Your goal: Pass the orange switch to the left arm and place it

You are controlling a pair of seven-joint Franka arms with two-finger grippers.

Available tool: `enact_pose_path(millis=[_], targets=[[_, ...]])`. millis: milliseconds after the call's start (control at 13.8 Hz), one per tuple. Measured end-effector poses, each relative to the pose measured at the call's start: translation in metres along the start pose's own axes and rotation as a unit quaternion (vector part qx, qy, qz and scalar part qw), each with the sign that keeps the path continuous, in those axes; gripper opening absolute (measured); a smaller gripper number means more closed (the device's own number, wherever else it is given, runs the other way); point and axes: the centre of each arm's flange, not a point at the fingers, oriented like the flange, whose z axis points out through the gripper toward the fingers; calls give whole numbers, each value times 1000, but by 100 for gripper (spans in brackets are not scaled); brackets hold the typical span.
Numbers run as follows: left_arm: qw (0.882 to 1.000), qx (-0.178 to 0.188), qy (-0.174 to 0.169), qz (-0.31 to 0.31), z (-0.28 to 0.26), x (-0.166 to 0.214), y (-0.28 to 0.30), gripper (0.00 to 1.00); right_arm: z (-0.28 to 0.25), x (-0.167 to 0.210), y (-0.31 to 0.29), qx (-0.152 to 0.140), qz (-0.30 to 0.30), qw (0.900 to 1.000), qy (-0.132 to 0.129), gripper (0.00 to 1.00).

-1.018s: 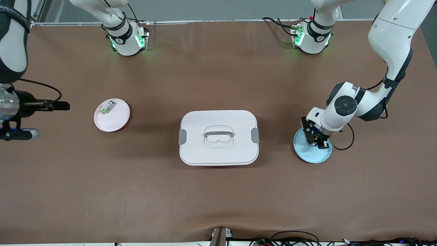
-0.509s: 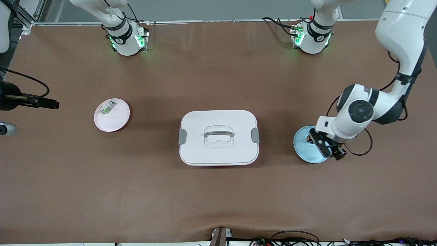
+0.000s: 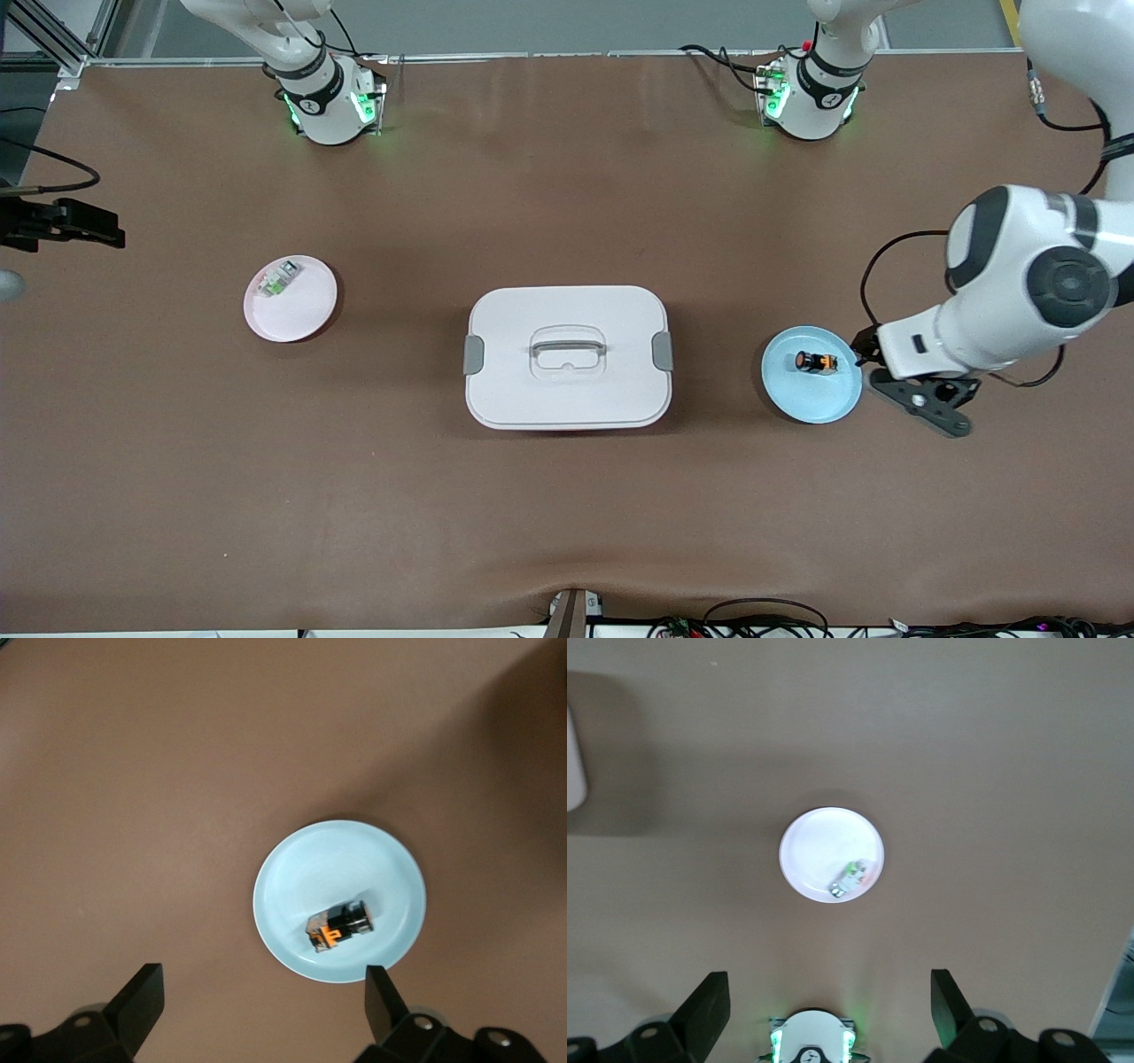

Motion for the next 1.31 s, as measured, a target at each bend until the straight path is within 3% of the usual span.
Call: enact_pose_path(millis=[218,509,1018,1308], targets=[[991,-24,0,-128,-47,-5,-7,100,1,-4,25,19,-39,999,3,100],[973,-52,12,-227,-99,-19,-1,100,1,-3,24,19,-50,999,3,100],[963,10,-7,-268,-179,-71,17,100,-12,-14,21,16,-64,998,16,100],[959,10,-16,-281,-215,-105,25,100,-18,-15,15,15,-71,997,27,100]])
